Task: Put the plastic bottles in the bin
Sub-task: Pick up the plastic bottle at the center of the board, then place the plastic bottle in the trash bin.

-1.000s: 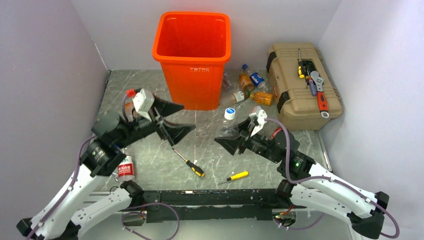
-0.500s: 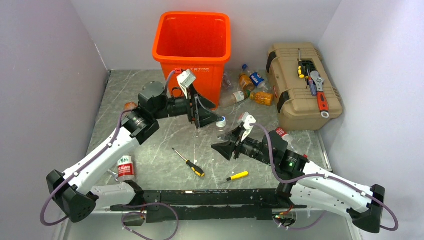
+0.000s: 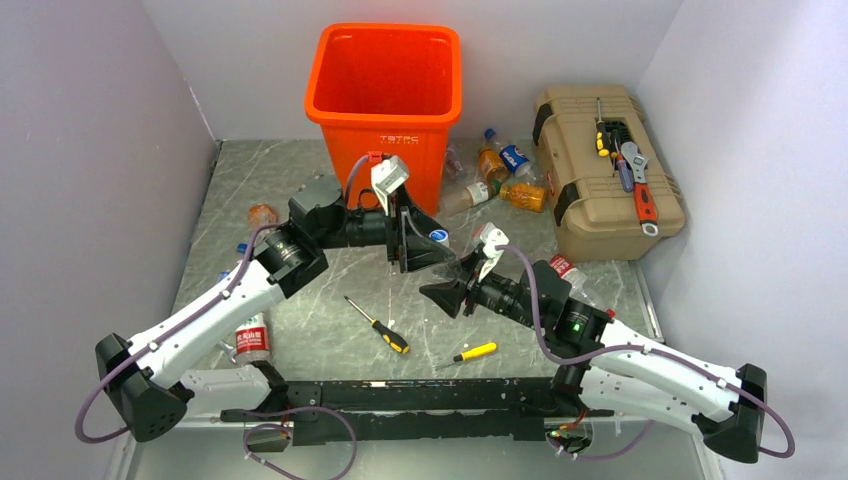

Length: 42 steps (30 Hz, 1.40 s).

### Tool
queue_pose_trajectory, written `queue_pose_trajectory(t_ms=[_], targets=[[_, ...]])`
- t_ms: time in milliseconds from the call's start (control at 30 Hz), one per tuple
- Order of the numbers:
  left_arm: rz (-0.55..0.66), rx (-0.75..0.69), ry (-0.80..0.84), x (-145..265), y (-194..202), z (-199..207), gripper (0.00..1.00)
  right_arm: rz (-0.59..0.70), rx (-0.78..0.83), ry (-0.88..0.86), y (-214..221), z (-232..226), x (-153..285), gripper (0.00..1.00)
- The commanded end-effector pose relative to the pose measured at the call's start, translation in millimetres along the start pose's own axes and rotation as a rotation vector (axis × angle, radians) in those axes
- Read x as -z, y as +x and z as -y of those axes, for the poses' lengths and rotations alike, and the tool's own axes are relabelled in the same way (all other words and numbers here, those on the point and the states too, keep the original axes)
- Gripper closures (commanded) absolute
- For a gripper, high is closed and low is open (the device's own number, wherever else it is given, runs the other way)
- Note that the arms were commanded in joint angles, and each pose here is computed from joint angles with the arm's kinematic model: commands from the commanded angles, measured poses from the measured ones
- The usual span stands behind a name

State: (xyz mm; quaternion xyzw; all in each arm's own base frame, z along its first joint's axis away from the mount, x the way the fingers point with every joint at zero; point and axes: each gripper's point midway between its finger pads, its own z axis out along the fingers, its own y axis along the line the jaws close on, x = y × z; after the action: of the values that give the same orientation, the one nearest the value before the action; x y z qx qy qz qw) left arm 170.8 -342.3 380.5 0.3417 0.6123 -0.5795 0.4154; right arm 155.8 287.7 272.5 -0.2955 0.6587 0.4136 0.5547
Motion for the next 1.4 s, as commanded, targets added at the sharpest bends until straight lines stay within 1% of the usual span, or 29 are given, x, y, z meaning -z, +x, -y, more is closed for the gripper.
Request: queue_pose_trajectory(t_ms=[0, 100, 133, 167, 233, 300, 367, 400, 433, 467, 533, 567, 600, 633, 667, 867, 967, 1033, 1133, 1233, 1300, 1367], targets=[[0.002, -0.038, -0.002, -3, 2, 1, 0.37, 0.101, -0.002, -0.019, -30, -7, -2, 0.69], [0.001, -0.038, 0.001, -5, 4, 0, 0.52, 0.093, -0.005, -0.018, -27, -7, -3, 0.69], [-0.001, -0.038, 0.003, -5, 4, 0, 0.53, 0.095, -0.008, -0.018, -27, -7, -3, 0.69], [-0.005, -0.036, 0.002, -6, 5, -1, 0.53, 0.096, -0.009, -0.018, -27, -7, -3, 0.69], [-0.009, -0.034, 0.003, -7, 6, -1, 0.47, 0.099, -0.012, -0.014, -27, -6, -2, 0.69], [-0.009, -0.034, -0.002, -9, 7, -2, 0.46, 0.096, -0.011, -0.009, -26, -5, -2, 0.69], [-0.013, -0.037, -0.004, -9, 8, -3, 0.52, 0.092, -0.013, -0.005, -25, -4, -2, 0.68], [-0.016, -0.037, -0.004, -9, 9, -3, 0.58, 0.092, -0.016, -0.004, -25, -4, -1, 0.67], [-0.017, -0.039, -0.005, -9, 9, -3, 0.66, 0.09, -0.02, -0.002, -24, -4, -1, 0.62], [-0.015, -0.042, -0.005, -9, 9, -3, 0.72, 0.089, -0.024, 0.001, -24, -4, -1, 0.53], [-0.013, -0.056, 0.002, -9, 8, -1, 0.87, 0.083, -0.032, 0.0, -24, -4, 0, 0.29], [-0.011, -0.062, 0.001, -8, 8, -1, 0.96, 0.078, -0.036, 0.001, -24, -5, 0, 0.21], [-0.005, -0.069, -0.002, -7, 6, -1, 1.0, 0.072, -0.041, 0.004, -24, -5, 0, 0.14], [0.0, -0.073, -0.01, -6, 5, -1, 1.0, 0.069, -0.046, 0.005, -25, -5, 0, 0.05], [0.004, -0.076, -0.016, -6, 4, -2, 1.0, 0.068, -0.05, 0.006, -26, -5, 1, 0.01], [0.025, -0.089, -0.077, 1, -1, -7, 1.0, 0.057, -0.067, 0.002, -31, -8, 9, 0.0], [0.061, -0.131, -0.125, 8, -9, -10, 1.0, 0.05, -0.076, 0.003, -34, -9, 13, 0.0], [0.081, -0.161, -0.182, 15, -16, -15, 1.0, 0.017, -0.086, 0.031, -31, -6, 15, 0.0], [0.115, -0.246, -0.271, 28, -38, -17, 1.0, 0.005, -0.101, 0.082, -38, 0, 23, 0.0], [0.141, -0.345, -0.356, 42, -65, -18, 1.0, 0.039, -0.108, 0.023, -51, -12, 36, 0.0], [0.15, -0.388, -0.392, 48, -80, -17, 1.0, 0.065, -0.115, -0.035, -60, -23, 45, 0.0], [0.164, -0.424, -0.42, 52, -95, -15, 1.0, 0.087, -0.112, -0.056, -70, -28, 55, 0.0]])
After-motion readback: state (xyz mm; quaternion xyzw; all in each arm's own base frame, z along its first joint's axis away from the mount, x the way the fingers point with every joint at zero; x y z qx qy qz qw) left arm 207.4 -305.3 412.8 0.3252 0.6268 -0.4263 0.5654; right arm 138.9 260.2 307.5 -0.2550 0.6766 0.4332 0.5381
